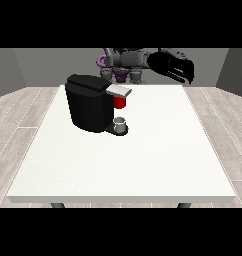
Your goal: Insert the coffee pod into the coffee machine and close the lid
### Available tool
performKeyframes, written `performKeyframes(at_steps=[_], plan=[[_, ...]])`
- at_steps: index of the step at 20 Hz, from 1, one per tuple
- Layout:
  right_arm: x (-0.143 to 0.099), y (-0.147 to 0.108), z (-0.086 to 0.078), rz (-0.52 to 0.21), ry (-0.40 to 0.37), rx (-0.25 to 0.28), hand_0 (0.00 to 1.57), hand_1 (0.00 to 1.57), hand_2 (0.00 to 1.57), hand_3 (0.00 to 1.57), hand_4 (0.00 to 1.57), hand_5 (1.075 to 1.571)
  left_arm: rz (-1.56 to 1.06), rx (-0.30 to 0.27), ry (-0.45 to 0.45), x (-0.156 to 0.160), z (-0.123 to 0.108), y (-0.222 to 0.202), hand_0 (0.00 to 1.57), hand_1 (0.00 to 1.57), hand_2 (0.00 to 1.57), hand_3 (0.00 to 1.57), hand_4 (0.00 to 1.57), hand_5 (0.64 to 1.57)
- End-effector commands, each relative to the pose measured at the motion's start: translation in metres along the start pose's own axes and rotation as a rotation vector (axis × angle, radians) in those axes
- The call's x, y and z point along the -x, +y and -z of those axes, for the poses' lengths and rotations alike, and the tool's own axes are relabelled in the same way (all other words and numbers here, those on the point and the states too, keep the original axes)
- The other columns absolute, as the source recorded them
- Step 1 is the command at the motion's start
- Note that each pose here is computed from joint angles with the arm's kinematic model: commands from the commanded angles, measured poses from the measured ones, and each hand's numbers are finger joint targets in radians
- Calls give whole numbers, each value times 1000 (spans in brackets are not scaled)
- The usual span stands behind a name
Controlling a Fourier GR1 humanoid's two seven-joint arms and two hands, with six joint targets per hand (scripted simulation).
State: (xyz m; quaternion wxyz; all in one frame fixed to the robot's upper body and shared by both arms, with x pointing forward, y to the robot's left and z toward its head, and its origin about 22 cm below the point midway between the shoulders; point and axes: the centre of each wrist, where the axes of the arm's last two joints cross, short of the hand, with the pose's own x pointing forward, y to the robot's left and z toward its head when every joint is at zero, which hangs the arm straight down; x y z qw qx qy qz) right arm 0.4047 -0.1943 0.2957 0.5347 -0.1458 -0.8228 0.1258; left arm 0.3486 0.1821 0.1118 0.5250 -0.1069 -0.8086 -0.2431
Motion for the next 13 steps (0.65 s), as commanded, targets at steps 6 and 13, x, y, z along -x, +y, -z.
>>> performKeyframes(at_steps=[6,13], plan=[[-3,41,3,79,-143,-110,0,0,0,0,0,1571,-22,-65,33,22,-30,9,0,0,0,0,341,1571],[46,123,-50,195,-123,-304,0,0,0,0,259,1571,-76,-162,193,62,-83,12,0,0,0,0,266,1571]])
